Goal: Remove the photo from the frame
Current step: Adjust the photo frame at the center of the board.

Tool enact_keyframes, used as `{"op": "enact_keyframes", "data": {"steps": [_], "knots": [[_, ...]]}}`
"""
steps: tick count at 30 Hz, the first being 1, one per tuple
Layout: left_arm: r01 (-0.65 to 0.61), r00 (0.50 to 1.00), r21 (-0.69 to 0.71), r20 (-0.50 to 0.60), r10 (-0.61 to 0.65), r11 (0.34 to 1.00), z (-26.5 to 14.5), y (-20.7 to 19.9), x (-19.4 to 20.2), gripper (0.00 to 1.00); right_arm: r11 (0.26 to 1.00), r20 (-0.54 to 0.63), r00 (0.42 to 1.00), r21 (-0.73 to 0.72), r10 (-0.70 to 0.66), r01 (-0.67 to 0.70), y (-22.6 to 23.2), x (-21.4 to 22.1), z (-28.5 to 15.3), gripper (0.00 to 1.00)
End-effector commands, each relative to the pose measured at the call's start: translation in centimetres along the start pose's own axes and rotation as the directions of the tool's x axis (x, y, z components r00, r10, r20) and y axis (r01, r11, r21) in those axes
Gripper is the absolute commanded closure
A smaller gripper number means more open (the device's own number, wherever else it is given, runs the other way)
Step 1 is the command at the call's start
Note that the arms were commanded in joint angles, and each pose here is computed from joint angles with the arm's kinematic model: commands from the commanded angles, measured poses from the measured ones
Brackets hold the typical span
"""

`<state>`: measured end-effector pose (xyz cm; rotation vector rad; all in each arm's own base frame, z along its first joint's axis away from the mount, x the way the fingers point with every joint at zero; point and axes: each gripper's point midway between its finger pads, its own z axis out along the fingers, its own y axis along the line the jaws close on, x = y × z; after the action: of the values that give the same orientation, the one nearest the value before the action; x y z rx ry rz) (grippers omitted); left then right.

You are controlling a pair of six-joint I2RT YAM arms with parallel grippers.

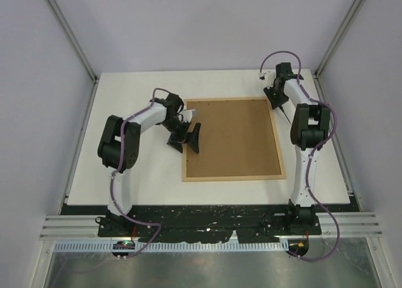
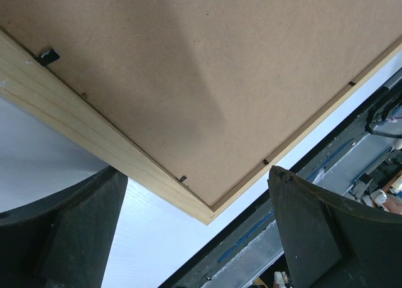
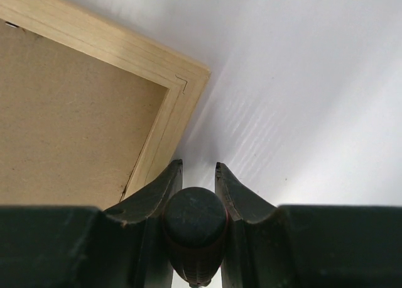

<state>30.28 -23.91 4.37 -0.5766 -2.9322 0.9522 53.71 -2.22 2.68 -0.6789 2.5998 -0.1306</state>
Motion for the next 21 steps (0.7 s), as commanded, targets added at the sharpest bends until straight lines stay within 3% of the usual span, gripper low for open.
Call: {"op": "enact_keyframes", "data": {"steps": [1,8,9,13,16,18,20,21], "knots": [[-0.032,0.999,-0.017,0.009,0.032,0.999,-0.1,-0.3,0.4,0.0,0.999,-0.009,1.0,-0.03,0.014,-0.014,2.5,-0.8,0.4,0.92],[-0.071,0.985,-0.077,0.153,0.083,0.994,-4.6,-0.4,-2.6,0.0,0.994,0.052,0.998,0.1,0.032,-0.037,-0.3,-1.1,-5.4,0.92],[-0.079,0.98,-0.084,0.178,0.093,0.993,-5.6,-0.6,-3.0,0.0,0.989,0.094,0.994,0.134,0.054,-0.066,-2.0,-1.3,-7.8,0.92],[-0.155,0.941,-0.111,0.288,0.181,0.982,-9.5,-2.6,-4.5,0.0,0.984,0.209,0.975,0.146,0.071,-0.103,-1.8,-2.3,-13.9,0.92],[-0.265,0.884,-0.076,0.379,0.274,0.961,-12.4,-5.7,-5.6,0.0,0.992,0.343,0.933,0.014,0.112,-0.124,0.9,-4.1,-18.4,0.92],[-0.34,0.833,-0.054,0.447,0.327,0.939,-14.3,-8.0,-6.5,0.0,0.988,0.462,0.874,-0.11,0.149,-0.111,3.5,-5.8,-23.0,0.92],[-0.418,0.786,-0.008,0.499,0.366,0.909,-16.0,-10.8,-7.1,0.0,0.954,0.57,0.795,-0.298,0.208,-0.036,7.3,-7.6,-27.1,0.92],[-0.452,0.769,0.017,0.513,0.38,0.892,-16.5,-12.2,-7.4,0.0,0.924,0.565,0.78,-0.38,0.267,-0.041,8.8,-7.4,-27.5,0.92]]}}
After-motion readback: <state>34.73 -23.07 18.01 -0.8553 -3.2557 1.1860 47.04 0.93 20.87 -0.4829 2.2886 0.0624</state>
